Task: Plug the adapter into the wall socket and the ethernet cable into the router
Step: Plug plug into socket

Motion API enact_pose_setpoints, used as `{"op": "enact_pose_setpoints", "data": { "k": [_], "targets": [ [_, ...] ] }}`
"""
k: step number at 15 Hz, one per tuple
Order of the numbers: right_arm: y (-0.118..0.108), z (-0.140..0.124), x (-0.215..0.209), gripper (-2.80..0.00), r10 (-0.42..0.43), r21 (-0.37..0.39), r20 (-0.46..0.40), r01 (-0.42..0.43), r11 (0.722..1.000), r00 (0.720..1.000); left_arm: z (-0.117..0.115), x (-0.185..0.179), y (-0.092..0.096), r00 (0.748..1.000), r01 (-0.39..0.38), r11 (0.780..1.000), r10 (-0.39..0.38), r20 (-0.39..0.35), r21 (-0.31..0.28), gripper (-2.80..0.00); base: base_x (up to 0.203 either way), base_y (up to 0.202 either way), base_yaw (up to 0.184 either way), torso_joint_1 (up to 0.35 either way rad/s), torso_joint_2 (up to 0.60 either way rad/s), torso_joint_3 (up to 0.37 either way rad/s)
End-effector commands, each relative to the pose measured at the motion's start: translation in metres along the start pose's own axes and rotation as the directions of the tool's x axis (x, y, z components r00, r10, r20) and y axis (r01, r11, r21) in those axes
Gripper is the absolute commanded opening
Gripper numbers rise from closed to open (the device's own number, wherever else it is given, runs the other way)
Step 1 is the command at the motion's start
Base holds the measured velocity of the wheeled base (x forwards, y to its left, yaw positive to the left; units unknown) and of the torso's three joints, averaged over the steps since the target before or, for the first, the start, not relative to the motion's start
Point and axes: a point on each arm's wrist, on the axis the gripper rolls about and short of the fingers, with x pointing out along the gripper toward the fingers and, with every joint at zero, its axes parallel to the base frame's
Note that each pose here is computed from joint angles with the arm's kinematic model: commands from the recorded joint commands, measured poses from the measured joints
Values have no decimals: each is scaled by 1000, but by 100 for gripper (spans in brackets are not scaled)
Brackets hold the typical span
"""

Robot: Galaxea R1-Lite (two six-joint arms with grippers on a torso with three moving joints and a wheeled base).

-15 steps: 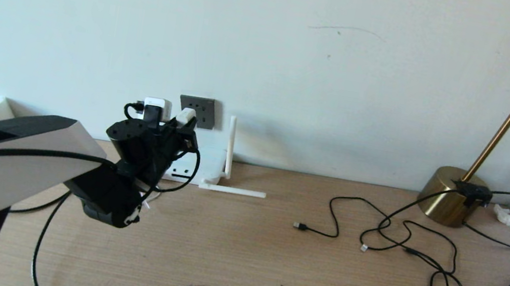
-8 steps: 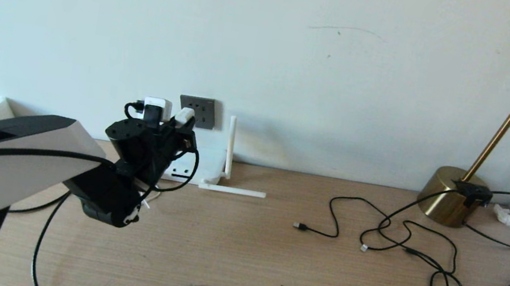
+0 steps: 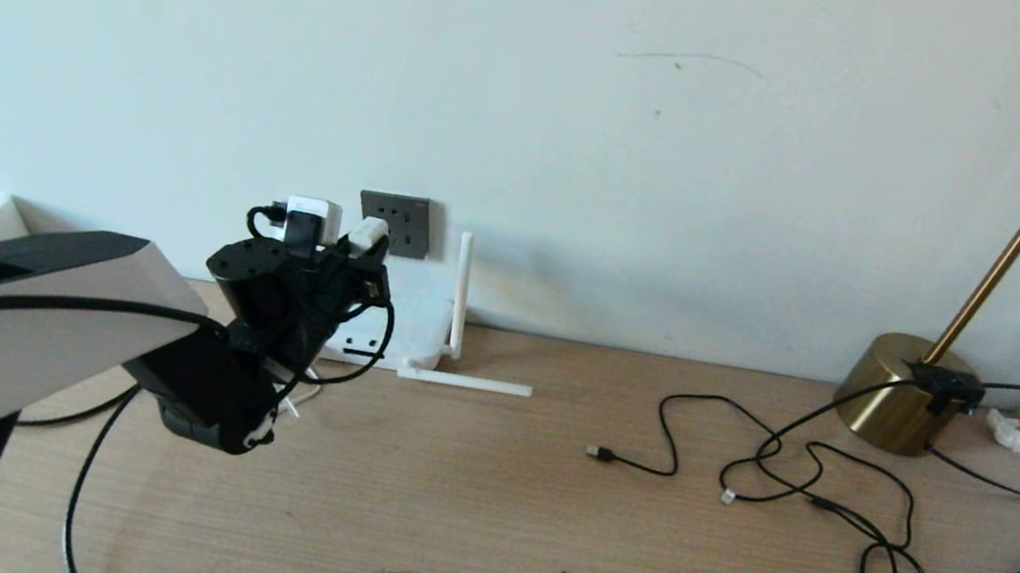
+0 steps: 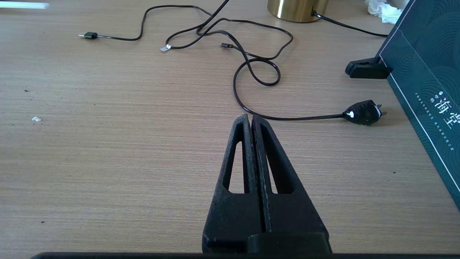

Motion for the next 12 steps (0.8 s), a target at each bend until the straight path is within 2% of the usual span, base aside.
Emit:
{"op": "enact_pose_setpoints", "data": {
  "k": [1, 4, 12],
  "targets": [
    [0, 0, 0, -280, 0, -1, -2, 0, 1000, 1000, -3, 0, 0, 1000, 0, 1000, 0, 2, 1, -280, 0, 0, 0, 0, 0, 0],
    [0, 0, 0, -280, -1, -1, -2, 1, 1000, 1000, -1, 8, 2, 999, -10, 1000, 10, 31, 11, -280, 0, 0, 0, 0, 0, 0],
    [0, 0, 0, -280, -1, -1, -2, 1, 1000, 1000, -4, 13, 2, 999, -12, 1000, 12, 38, 11, -280, 0, 0, 0, 0, 0, 0]
  ]
}}
